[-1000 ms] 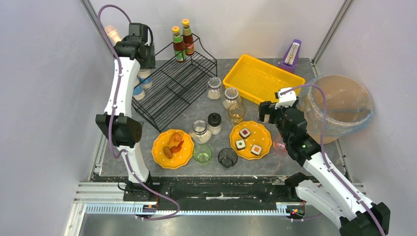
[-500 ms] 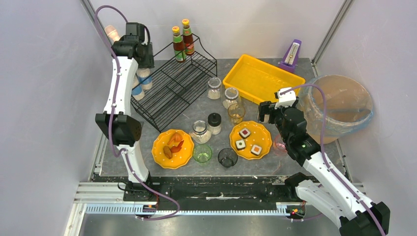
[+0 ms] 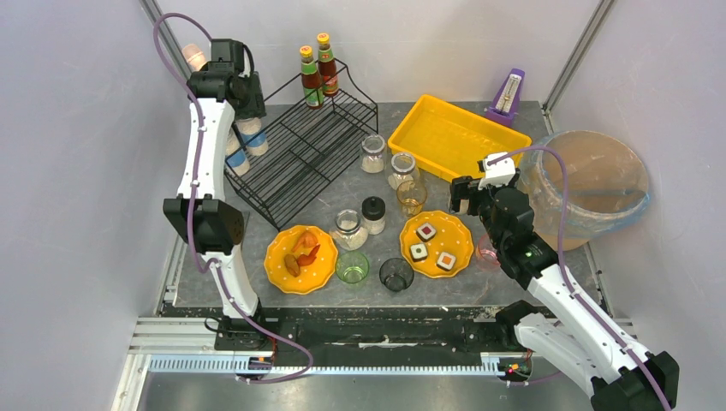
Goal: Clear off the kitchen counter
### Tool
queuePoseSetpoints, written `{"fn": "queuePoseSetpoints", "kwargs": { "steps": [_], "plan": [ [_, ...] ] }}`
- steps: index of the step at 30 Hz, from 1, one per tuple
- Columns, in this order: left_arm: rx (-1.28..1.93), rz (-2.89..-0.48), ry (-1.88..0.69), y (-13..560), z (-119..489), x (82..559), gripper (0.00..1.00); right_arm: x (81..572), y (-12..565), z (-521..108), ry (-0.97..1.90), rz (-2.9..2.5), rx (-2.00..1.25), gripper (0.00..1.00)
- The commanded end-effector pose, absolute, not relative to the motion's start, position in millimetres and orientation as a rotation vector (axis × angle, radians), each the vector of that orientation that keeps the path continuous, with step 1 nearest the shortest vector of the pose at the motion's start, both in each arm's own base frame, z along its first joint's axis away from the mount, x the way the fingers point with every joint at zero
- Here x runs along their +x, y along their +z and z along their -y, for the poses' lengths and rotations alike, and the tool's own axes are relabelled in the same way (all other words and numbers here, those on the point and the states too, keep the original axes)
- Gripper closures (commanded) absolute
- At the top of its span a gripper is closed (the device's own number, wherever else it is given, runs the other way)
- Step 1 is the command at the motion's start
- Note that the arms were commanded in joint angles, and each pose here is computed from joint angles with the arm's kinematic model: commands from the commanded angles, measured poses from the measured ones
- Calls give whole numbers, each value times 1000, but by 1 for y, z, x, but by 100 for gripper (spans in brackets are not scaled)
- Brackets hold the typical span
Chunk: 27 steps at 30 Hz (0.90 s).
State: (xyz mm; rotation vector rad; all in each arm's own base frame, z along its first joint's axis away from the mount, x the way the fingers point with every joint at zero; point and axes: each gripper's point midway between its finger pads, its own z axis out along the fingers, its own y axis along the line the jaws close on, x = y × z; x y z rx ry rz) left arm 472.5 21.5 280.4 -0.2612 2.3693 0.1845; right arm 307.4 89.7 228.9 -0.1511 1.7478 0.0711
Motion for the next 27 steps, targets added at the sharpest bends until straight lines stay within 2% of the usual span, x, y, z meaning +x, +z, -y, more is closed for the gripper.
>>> {"fn": "queuePoseSetpoints", "kwargs": {
  "steps": [1, 6, 10, 27],
  "plan": [
    [-307, -2291, 142, 307, -22, 473, 34, 311, 245, -95, 101, -1702, -144, 2],
    [-298, -2264, 118, 319, -19, 471, 16, 311, 246, -95, 102, -1700, -143, 2],
    [-294, -2221, 86, 338, -16, 467, 7, 310, 248, -95, 103, -1697, -143, 2],
    [-153, -1993, -172, 428, 34, 415, 4, 308, 252, -97, 131, -1692, -132, 2]
  ]
}}
